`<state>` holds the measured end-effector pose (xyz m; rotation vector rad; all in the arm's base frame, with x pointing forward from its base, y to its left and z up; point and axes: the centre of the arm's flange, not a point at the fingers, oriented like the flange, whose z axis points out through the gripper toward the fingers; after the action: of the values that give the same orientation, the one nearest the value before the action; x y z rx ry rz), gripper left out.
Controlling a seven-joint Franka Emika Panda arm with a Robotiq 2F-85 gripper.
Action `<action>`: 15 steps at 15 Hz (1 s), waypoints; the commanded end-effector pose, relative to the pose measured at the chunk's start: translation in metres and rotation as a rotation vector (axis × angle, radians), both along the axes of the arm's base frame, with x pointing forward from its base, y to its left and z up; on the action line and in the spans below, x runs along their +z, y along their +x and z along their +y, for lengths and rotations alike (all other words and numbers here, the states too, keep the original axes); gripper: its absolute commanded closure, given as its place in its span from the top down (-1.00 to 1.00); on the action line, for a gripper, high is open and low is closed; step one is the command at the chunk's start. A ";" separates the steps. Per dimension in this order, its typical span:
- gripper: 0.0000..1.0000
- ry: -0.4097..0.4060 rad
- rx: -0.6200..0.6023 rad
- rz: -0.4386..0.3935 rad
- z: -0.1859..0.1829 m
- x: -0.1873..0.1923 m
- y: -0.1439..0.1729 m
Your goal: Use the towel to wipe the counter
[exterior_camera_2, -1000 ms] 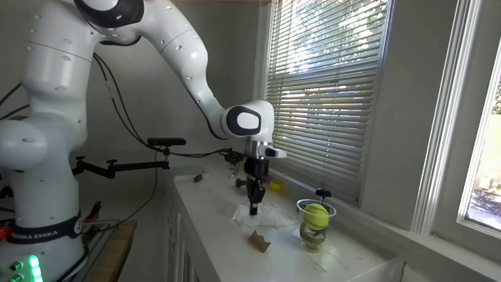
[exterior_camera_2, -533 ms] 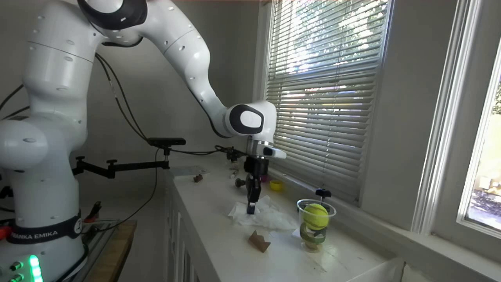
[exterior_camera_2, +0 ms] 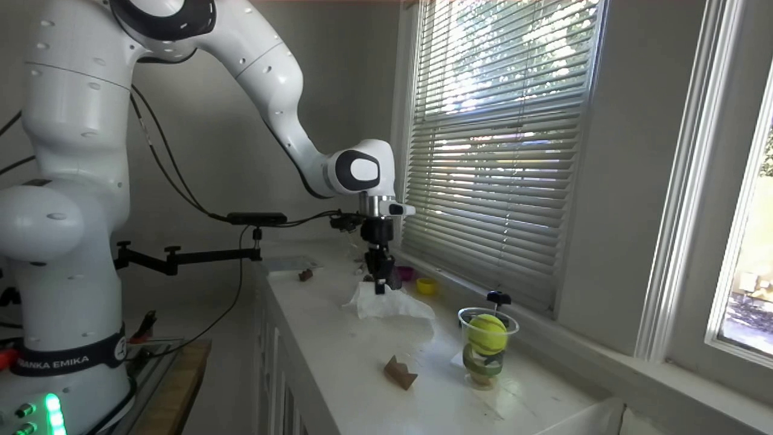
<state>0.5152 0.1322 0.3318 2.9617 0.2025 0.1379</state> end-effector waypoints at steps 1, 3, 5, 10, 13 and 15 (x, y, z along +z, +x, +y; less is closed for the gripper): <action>-1.00 0.015 0.098 -0.033 0.005 0.008 -0.016; -1.00 0.011 0.064 -0.002 0.000 0.002 -0.009; -1.00 0.005 0.004 0.027 -0.011 -0.003 -0.002; -1.00 -0.023 -0.214 0.130 -0.053 -0.017 0.011; -1.00 -0.048 -0.366 0.174 -0.076 -0.024 0.017; -1.00 -0.061 -0.465 0.193 -0.089 -0.027 0.021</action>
<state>0.5208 0.0521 0.3066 2.8967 -0.2462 -0.1414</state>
